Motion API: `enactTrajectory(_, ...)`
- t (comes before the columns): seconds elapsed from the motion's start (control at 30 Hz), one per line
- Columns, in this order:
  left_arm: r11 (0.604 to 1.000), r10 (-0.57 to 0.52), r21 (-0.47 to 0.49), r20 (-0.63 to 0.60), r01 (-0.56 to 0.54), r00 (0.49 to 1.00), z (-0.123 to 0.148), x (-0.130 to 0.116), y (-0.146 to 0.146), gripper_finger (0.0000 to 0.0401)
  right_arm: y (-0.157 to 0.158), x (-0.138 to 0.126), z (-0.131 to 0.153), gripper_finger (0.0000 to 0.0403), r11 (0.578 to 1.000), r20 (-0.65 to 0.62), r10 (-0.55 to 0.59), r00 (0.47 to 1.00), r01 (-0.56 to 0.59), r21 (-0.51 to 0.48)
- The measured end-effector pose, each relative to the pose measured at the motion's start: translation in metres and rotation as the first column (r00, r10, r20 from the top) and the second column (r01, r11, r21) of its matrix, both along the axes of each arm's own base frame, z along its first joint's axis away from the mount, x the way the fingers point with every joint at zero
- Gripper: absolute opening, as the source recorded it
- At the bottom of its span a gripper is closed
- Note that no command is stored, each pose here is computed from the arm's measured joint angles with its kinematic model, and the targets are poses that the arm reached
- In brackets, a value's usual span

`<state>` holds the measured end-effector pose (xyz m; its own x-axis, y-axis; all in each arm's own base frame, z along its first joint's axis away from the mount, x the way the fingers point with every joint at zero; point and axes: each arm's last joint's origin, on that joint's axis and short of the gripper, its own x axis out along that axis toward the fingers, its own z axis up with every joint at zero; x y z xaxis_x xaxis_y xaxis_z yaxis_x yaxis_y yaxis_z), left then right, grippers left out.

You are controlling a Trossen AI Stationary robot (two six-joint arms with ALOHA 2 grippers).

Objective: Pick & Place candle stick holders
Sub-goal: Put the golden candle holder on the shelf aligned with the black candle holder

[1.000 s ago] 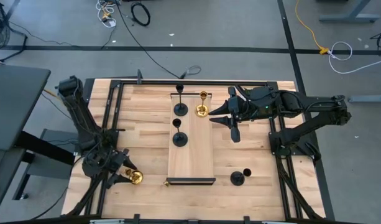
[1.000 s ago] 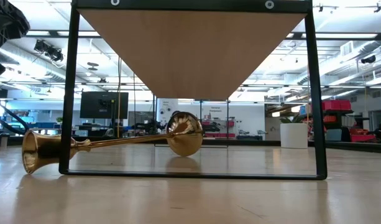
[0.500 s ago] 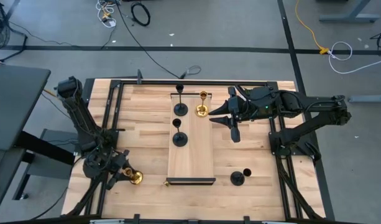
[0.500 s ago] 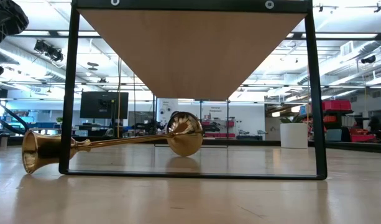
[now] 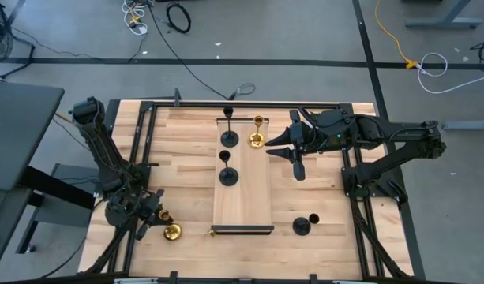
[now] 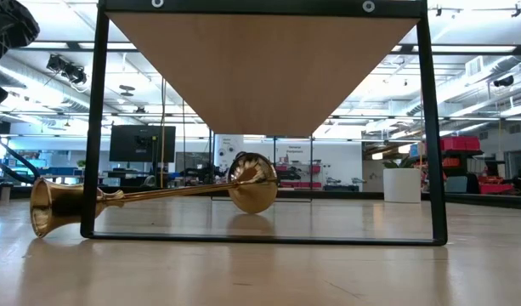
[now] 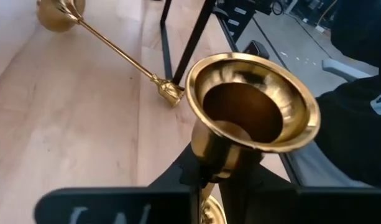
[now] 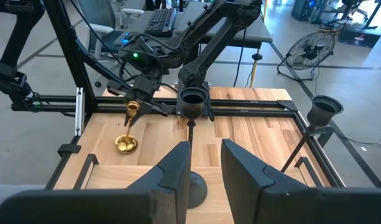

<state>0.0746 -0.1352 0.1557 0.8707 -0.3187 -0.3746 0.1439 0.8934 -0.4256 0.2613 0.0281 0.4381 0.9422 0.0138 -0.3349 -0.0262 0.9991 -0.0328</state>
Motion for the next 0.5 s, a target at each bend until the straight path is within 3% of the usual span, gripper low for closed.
enactTrajectory(0.27, 0.996, 0.089, 0.017, 0.031, -0.090, 0.996, 0.003, 0.009, 0.005, 0.0028, 0.000, 0.000, 0.000, 0.0091, 1.000, 0.000, -0.003, 1.000, 0.003, 0.011)
enactTrajectory(0.5, 0.997, 0.058, 0.040, 0.130, -0.064, 0.990, 0.047, 0.021, -0.007, 0.0028, 0.000, 0.000, 0.000, 0.0091, 1.000, -0.001, 0.002, 1.000, -0.002, 0.017)
